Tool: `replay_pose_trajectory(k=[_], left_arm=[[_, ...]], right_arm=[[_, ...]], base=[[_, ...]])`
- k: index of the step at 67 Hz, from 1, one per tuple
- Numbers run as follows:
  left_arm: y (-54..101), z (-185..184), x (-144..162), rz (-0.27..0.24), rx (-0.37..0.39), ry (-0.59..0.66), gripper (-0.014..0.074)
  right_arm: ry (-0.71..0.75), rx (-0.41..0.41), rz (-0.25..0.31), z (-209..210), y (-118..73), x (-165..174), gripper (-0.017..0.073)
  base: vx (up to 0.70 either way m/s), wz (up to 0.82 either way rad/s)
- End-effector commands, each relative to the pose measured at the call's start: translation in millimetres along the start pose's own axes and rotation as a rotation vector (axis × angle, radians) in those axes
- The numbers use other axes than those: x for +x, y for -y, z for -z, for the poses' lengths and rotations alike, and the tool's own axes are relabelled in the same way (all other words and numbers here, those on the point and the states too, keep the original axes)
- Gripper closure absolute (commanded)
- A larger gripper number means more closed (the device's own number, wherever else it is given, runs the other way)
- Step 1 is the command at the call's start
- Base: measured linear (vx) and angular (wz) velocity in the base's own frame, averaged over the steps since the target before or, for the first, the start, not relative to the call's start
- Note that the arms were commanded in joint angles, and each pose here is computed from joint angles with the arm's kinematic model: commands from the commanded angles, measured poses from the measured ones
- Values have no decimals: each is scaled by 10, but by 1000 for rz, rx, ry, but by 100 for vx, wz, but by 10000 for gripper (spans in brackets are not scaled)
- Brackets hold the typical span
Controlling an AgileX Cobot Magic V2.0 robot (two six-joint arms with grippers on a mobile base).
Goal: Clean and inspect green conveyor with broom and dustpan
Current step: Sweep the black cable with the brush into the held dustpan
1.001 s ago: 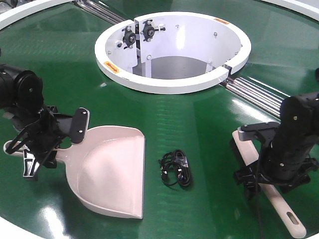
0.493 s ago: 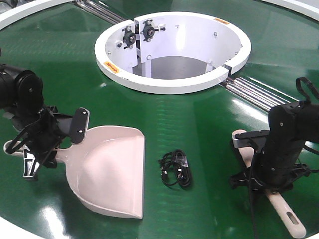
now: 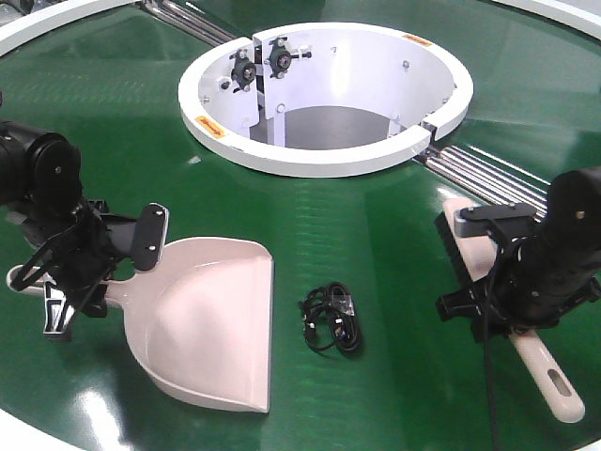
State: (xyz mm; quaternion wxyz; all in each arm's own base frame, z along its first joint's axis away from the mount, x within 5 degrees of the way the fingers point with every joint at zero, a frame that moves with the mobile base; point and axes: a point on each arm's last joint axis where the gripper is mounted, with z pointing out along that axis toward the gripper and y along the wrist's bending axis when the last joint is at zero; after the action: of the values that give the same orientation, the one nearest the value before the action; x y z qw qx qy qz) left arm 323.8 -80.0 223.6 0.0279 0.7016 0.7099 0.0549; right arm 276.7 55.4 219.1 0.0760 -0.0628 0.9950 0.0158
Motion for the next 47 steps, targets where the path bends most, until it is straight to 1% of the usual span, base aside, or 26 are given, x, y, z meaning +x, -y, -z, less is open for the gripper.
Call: replay_pose_trajectory(k=[1,3,8,12,16,17,23,25,31,36,41,47], left_arm=[[-40,222,-24,24,-96,39,601],[-40,222,-24,24,-96,39,601],[-40,222,-24,24,-96,39,601],[-40,222,-24,24,-96,39,601],[-40,222,-23,24,-95,39,601],[-40,222,-23,24,-95,39,601],[-40,222,-23,24,-95,39,601],[-40,222,-23,24,-95,39,601],[-40,222,-23,24,-95,39,601],[-40,222,-23,24,-95,39,601],[-40,222,-23,24,-95,39,601],[-40,222,-23,24,-95,39,601]], right_arm=[[69,-63,-31,257,-60,10,568],[59,-72,-29,259,-80,21,567],[22,-75,-2,247,-162,57,565],[7,-76,33,234,-282,80,564],[0,-83,30,215,-406,95,564],[-1,-86,41,209,-462,104,564],[-16,-91,57,141,-617,113,564],[-33,-91,52,110,-645,105,564],[-112,-92,-5,17,-674,81,564],[-166,-93,-12,-34,-702,63,564],[-180,-97,-6,-54,-746,31,564],[-177,-109,-32,-57,-774,-23,564]], base=[[0,0],[0,0],[0,0],[0,0],[0,0],[0,0],[0,0],[0,0],[0,0],[0,0],[0,0],[0,0]])
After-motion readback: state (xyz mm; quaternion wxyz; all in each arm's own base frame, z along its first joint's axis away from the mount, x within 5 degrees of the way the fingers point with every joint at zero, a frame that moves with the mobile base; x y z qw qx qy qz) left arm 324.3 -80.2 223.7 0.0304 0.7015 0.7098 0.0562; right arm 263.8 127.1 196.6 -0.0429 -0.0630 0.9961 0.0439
